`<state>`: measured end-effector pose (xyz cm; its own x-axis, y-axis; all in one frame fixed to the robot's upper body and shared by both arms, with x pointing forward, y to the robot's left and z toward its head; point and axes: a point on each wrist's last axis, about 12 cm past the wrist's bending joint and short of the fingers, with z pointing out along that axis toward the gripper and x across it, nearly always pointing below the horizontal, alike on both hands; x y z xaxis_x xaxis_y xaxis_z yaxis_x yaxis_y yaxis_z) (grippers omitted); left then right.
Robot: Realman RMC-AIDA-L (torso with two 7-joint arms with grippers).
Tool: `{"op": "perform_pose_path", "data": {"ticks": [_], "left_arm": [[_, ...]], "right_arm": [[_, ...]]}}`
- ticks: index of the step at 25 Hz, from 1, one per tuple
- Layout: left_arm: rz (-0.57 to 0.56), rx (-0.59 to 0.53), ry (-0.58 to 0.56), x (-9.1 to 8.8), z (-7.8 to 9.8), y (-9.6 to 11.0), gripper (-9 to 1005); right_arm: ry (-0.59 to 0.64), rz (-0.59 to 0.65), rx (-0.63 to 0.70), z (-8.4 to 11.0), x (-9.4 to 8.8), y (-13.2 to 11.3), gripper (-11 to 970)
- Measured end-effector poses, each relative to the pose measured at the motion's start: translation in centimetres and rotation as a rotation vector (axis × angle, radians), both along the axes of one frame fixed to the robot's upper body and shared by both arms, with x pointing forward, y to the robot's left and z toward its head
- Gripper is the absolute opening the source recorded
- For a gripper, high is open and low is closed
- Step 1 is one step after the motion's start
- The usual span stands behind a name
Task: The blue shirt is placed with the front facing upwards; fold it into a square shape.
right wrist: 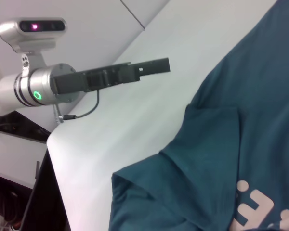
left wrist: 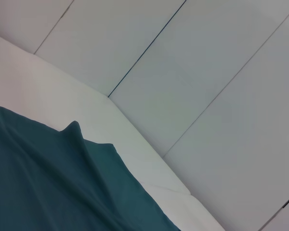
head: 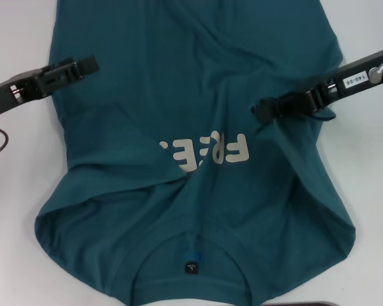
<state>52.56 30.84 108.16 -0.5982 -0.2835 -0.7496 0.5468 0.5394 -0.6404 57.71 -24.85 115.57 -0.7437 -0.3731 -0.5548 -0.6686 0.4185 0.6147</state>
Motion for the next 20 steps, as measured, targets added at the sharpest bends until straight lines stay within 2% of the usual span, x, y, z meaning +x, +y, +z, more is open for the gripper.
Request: {"op": "perform_pose_path", "data": {"ticks": [12, 16, 20], "left_arm": [[0.007, 0.003, 0.003, -0.2, -0.2, 0.1, 904], [0.011, 0.003, 0.006, -0.2, -0.3, 0.1, 904], [0.010, -0.002, 0.010, -0.3, -0.4, 0.0, 904]], "right_arm": [[0.037, -0.009, -0.059, -2.0, 0.0, 0.8, 114], [0.028, -0.043, -0.044, -1.7, 0.2, 0.2, 231], [0.047, -0.104, -0.045, -1.6, 0.2, -1.4, 349]]}}
